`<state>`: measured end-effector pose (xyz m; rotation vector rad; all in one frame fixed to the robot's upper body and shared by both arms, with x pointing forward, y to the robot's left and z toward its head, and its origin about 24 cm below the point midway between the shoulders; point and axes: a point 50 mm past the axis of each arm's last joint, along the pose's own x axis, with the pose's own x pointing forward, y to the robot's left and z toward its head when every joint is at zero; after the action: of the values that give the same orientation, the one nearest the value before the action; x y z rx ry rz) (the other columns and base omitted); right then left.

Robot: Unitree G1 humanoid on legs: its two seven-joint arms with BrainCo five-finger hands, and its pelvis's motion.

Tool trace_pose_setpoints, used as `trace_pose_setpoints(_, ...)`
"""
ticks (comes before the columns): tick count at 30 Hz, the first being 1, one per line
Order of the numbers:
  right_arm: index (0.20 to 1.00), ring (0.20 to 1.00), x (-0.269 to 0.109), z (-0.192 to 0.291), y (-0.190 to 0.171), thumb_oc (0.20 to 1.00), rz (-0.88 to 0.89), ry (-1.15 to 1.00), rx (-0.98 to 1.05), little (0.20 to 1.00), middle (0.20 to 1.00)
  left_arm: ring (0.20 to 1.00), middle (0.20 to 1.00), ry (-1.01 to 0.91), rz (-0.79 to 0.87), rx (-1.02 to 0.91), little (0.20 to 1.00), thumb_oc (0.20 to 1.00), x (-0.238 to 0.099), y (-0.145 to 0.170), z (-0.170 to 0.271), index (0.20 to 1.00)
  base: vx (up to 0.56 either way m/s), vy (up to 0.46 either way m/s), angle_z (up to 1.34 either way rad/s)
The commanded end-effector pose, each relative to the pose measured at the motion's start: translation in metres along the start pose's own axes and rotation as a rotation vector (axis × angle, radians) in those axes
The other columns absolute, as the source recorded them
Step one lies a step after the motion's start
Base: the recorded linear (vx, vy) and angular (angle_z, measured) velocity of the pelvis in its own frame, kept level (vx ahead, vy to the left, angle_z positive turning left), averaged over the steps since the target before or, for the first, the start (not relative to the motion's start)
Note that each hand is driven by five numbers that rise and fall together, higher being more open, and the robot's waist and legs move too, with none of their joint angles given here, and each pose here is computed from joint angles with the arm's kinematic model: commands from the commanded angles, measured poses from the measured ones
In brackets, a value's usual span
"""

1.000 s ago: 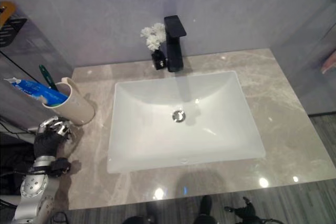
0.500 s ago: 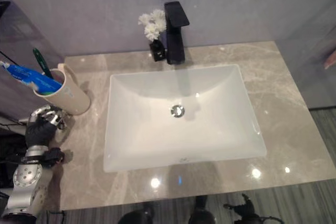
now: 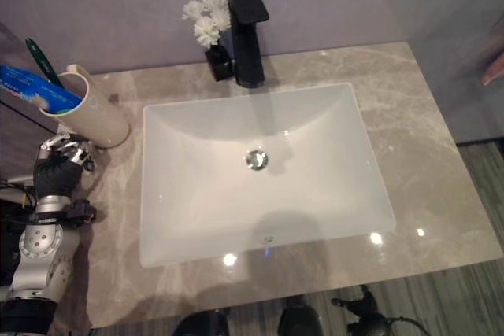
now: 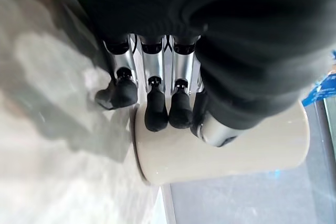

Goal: Put brush and paste in cup on sink, flatten towel.

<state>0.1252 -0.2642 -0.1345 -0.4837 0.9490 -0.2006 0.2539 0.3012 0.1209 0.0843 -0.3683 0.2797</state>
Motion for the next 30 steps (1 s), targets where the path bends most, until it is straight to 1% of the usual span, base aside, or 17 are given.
trace_pose_setpoints(1, 1.0, 1.0, 0.005, 0.018, -0.007, 1.0, -0.017, -0.069, -0.018, 1.0, 1.0, 0.2, 0.2, -0.114, 0.036, 0.054, 0.2, 0.2, 0.023, 0.01, 0.024, 0.2, 0.01, -0.003, -0.05)
trace_pose_setpoints(3, 1.0, 1.0, 0.005, 0.017, -0.007, 1.0, -0.019, -0.067, -0.017, 1.0, 1.0, 0.2, 0.2, -0.121, 0.05, 0.067, 0.2, 0.2, 0.026, 0.013, 0.026, 0.2, 0.0, 0.0, 0.0)
trace_pose_setpoints(7, 1.0, 1.0, 0.005, 0.02, -0.006, 1.0, -0.017, -0.077, -0.016, 1.0, 1.0, 0.2, 0.2, -0.145, 0.111, 0.017, 0.2, 0.2, 0.035, 0.016, 0.03, 0.2, 0.02, -0.008, -0.07)
trace_pose_setpoints(10, 1.0, 1.0, 0.005, 0.021, -0.006, 1.0, -0.018, -0.079, -0.014, 1.0, 1.0, 0.2, 0.2, -0.151, 0.123, 0.02, 0.2, 0.2, 0.039, 0.018, 0.032, 0.2, 0.01, -0.008, -0.03)
trace_pose_setpoints(14, 1.0, 1.0, 0.005, 0.025, -0.005, 1.0, -0.018, -0.106, -0.009, 1.0, 1.0, 0.2, 0.2, -0.183, 0.179, 0.051, 0.2, 0.2, 0.05, 0.028, 0.042, 0.2, 0.01, -0.007, -0.02)
trace_pose_setpoints(24, 1.0, 1.0, 0.005, 0.029, -0.002, 1.0, -0.005, -0.123, -0.014, 1.0, 1.0, 0.2, 0.2, -0.217, 0.214, 0.105, 0.2, 0.2, 0.068, 0.034, 0.056, 0.2, 0.0, 0.0, 0.0)
trace_pose_setpoints(30, 1.0, 1.0, 0.005, 0.037, 0.0, 1.0, -0.001, -0.152, -0.011, 1.0, 1.0, 0.2, 0.2, -0.239, 0.215, 0.101, 0.2, 0.2, 0.078, 0.029, 0.063, 0.2, 0.0, 0.0, 0.0)
